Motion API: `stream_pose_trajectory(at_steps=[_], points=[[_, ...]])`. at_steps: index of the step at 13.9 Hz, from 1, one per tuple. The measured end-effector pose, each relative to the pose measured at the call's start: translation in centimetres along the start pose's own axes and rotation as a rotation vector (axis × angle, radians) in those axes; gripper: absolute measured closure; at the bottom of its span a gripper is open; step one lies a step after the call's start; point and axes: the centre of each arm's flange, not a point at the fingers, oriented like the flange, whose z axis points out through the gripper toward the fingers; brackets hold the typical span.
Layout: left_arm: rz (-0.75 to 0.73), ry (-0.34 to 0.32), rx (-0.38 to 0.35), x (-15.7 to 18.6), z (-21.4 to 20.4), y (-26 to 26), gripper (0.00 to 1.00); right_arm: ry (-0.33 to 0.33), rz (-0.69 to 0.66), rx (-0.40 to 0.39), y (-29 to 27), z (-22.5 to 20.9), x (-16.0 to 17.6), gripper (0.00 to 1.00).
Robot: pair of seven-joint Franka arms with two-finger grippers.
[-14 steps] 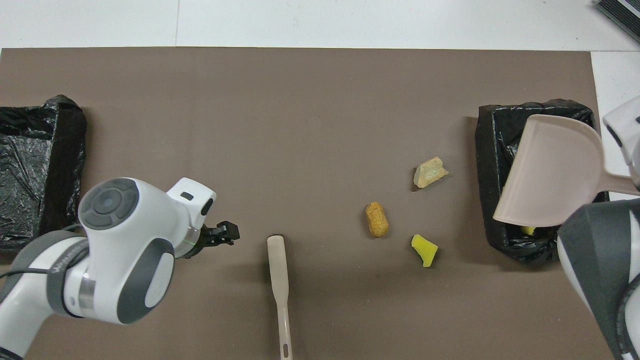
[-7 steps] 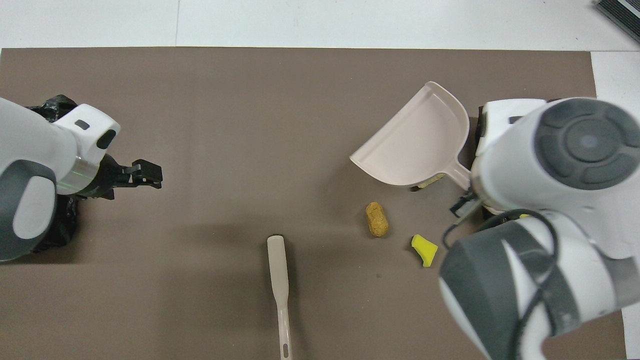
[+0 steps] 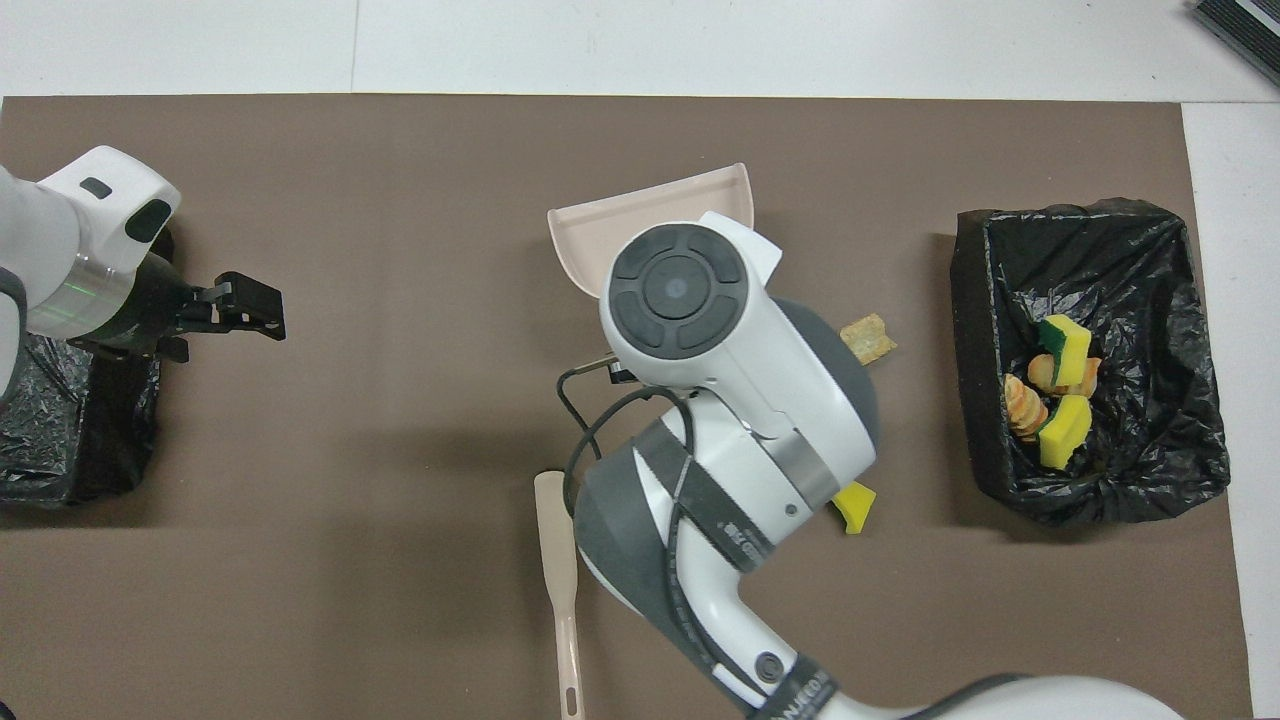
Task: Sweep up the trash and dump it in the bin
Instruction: 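Set the empty dustpan back mid-table with the right gripper and release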
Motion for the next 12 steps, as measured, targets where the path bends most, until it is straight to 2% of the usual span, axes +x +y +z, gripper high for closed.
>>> stream_pose_trajectory(at_steps=[5, 9, 12], points=[[0.032, 0.025, 0.037, 0.2, -0.7, -0.4, 0.0, 0.031, 0.188, 0.079, -10.3, 6.2, 0.9, 0.67], [0.081, 0.06, 0.043, 1.0, -2.4, -2.4, 0.0, 0.049, 0.264, 0.127, -12.6, 10.0, 1.4, 0.67], [0.061, 0.089, 0.057, 1.4, -4.3, -3.6, 0.0, 0.051, 0.271, 0.13, -12.7, 10.0, 1.5, 0.67]])
